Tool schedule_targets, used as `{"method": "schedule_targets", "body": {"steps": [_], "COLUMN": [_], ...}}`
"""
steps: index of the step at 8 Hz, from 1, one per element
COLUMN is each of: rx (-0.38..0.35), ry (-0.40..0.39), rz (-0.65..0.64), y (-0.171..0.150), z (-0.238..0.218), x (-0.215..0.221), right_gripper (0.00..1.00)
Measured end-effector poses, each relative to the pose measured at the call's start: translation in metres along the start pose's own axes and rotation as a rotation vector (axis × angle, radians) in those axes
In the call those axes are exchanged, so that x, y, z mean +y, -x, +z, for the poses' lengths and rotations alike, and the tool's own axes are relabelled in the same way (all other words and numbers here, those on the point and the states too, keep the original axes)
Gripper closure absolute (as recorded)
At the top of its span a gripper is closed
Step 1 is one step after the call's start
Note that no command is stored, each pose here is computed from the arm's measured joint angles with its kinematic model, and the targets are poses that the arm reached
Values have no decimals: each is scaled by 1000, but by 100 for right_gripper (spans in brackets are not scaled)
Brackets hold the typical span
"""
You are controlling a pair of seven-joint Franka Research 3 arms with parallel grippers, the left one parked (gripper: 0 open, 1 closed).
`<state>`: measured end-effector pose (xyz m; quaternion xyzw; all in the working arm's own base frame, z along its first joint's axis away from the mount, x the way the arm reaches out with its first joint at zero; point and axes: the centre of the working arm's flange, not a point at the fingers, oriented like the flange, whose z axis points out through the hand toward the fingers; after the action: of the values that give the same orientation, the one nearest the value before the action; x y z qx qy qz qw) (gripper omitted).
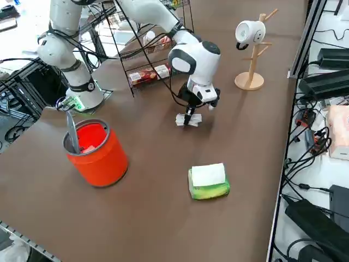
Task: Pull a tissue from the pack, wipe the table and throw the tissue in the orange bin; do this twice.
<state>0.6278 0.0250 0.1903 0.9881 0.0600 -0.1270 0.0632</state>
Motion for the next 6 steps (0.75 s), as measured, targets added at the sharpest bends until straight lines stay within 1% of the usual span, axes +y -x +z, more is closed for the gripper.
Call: {"method": "schedule_targets", "body": {"steps": [1,3,6], "rx": [6,4,5], "ry": [-1,-1,14], "rz": [-3,-4,57], "y": [0,-1,-1], "z": [0,0,-5], "x": [5,-7,-55], "right_gripper": [99,99,99]}}
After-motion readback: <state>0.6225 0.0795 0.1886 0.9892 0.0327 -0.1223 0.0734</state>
